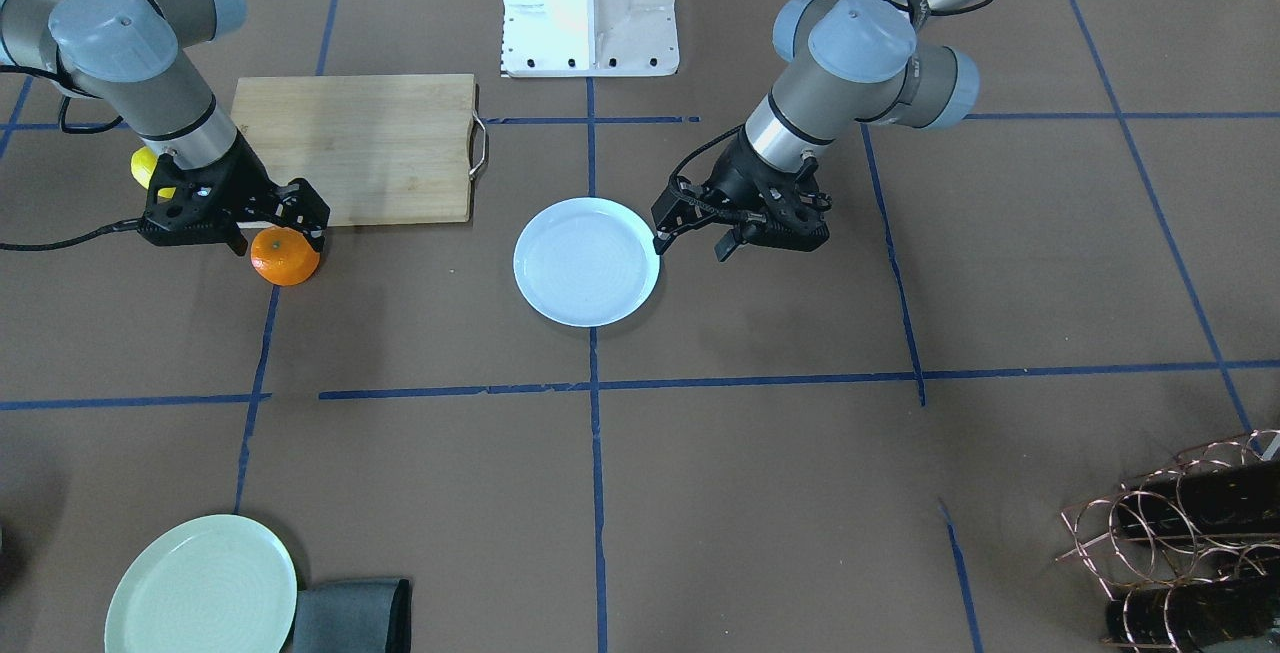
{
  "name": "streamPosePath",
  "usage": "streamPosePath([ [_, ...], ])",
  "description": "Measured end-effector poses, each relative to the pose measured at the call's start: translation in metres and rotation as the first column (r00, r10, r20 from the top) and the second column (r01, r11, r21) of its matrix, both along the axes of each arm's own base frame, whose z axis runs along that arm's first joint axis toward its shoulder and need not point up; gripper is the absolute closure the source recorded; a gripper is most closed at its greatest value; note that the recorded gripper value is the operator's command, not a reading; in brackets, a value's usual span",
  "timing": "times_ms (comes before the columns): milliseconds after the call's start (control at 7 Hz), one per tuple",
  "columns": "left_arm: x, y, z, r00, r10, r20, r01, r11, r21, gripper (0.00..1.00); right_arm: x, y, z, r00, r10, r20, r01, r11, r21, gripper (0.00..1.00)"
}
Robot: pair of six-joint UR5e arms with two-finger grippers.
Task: Pick orange to plate
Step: 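Release the plate and lift the left gripper while the right gripper reaches the tangerine, then grasp the orange tangerine with the right gripper and lift it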
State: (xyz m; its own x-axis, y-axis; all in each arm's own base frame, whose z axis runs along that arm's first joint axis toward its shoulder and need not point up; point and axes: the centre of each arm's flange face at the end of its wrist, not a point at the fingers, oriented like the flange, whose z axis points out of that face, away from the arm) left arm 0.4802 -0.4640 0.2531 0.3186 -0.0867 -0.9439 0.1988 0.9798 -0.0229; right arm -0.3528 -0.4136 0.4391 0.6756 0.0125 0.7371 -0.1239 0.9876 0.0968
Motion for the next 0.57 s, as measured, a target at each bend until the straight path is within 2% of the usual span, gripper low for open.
streamPosePath([
  [571,-0.0003,0.0002,0.0032,1.000,-0.001,0.004,0.001,1.000,-0.004,0.11,-0.0100,0.0065,0.0088,0.999,0.012,-0.045,-0.011,1.000,0.021,0.00],
])
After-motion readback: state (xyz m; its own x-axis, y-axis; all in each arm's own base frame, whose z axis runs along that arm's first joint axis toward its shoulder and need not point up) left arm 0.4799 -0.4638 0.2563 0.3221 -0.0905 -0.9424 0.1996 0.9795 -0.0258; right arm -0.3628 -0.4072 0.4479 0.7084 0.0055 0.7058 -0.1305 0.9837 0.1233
